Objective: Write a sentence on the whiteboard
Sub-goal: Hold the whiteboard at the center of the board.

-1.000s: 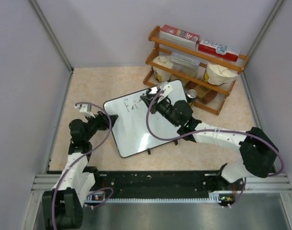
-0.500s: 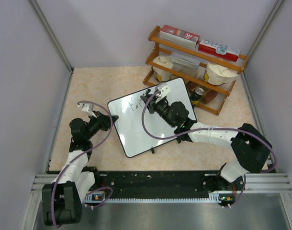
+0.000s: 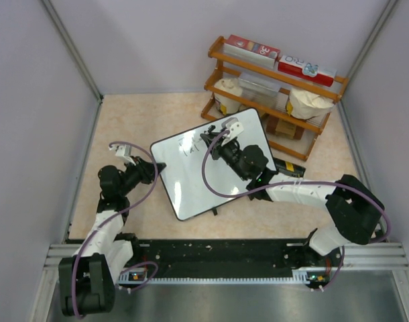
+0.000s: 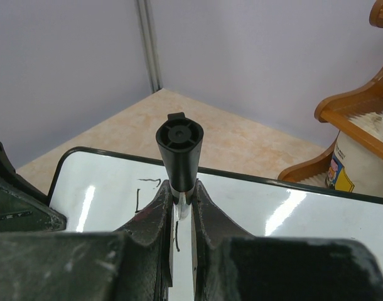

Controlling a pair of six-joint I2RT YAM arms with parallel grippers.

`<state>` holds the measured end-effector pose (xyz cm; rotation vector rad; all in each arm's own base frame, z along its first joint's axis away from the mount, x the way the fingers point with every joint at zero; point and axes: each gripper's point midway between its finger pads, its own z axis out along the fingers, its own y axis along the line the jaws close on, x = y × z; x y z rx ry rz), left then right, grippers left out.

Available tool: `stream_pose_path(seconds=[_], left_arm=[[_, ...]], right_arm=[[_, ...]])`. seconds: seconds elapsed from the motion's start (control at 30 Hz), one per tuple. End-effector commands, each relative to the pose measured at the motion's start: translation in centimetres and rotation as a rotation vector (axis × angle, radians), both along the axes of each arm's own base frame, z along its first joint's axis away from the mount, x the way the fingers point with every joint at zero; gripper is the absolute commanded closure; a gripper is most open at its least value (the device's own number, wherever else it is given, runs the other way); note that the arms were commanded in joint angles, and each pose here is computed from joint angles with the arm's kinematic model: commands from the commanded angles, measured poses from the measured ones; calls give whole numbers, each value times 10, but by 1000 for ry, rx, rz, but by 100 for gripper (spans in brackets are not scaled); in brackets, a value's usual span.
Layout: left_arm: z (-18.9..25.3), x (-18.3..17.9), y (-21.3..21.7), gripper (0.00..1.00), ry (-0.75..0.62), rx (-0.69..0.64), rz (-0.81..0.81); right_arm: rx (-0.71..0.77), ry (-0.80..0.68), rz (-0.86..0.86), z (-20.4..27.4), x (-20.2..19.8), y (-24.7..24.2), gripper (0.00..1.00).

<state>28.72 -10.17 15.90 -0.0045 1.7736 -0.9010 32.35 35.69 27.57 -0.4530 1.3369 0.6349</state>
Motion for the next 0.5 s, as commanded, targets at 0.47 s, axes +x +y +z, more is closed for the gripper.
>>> stream_pose_path(seconds=[0.47], left_arm=[[-11, 6, 14, 100, -42, 112, 56]], right_arm=[[48, 9, -15, 4, 11, -3, 100]])
